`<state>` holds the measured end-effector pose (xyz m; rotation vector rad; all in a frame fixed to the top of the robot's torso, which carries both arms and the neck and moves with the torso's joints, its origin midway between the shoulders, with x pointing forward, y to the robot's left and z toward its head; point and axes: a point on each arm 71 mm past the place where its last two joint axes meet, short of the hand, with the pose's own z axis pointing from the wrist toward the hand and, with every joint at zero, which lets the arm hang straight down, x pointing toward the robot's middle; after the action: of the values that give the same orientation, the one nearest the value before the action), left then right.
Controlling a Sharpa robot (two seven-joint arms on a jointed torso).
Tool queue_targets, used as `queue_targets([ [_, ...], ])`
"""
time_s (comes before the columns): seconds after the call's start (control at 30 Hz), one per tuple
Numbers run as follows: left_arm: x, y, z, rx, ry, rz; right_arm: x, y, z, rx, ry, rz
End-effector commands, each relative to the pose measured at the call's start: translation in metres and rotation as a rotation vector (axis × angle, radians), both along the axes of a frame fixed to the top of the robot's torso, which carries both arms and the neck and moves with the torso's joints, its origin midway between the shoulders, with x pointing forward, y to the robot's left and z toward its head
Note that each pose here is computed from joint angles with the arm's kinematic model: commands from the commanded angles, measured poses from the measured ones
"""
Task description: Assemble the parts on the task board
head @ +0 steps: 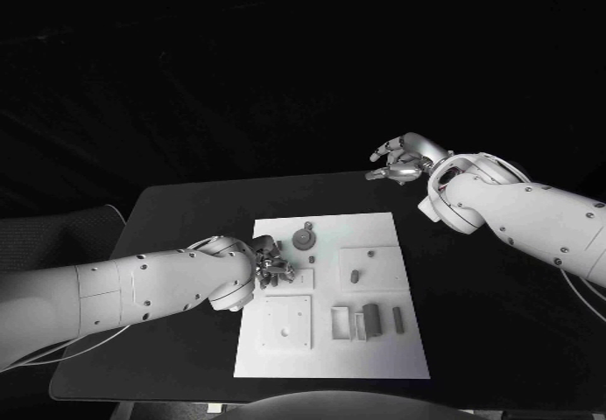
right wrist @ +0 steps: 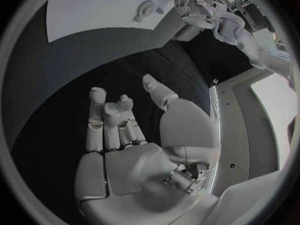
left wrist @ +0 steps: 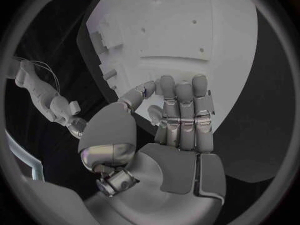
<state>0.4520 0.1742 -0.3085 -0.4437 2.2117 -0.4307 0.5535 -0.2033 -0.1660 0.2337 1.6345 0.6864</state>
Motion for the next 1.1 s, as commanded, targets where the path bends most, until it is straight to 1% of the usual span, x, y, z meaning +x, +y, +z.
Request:
queue_targets([
  [0.03, -0.0014, 0.0018, -0.0025, -0.017, 0.032, 0.018, -0.0002, 0.0009, -0.0003, -0.003, 0.008, 0.010],
  [0.33, -0.0029, 0.0054, -0.0042, -0.047, 0.071, 0.047, 0.0000, 0.0009, -0.0006, -0.004, 0.010, 0.010],
  [0.63, -0.0044, 0.0051, -0.0060, -0.038, 0.105, 0.031, 0.0001, 0.0009, -0.0009, -0.005, 0.013, 0.011],
  [0.83, -0.0047, 0.0042, -0.0061, -0.028, 0.105, 0.017, 0.0003, 0.0008, -0.0008, -0.004, 0.010, 0.010],
  [1.1, -0.0043, 0.0039, -0.0059, -0.021, 0.099, 0.014, 0.0004, 0.0008, -0.0009, -0.004, 0.011, 0.010],
])
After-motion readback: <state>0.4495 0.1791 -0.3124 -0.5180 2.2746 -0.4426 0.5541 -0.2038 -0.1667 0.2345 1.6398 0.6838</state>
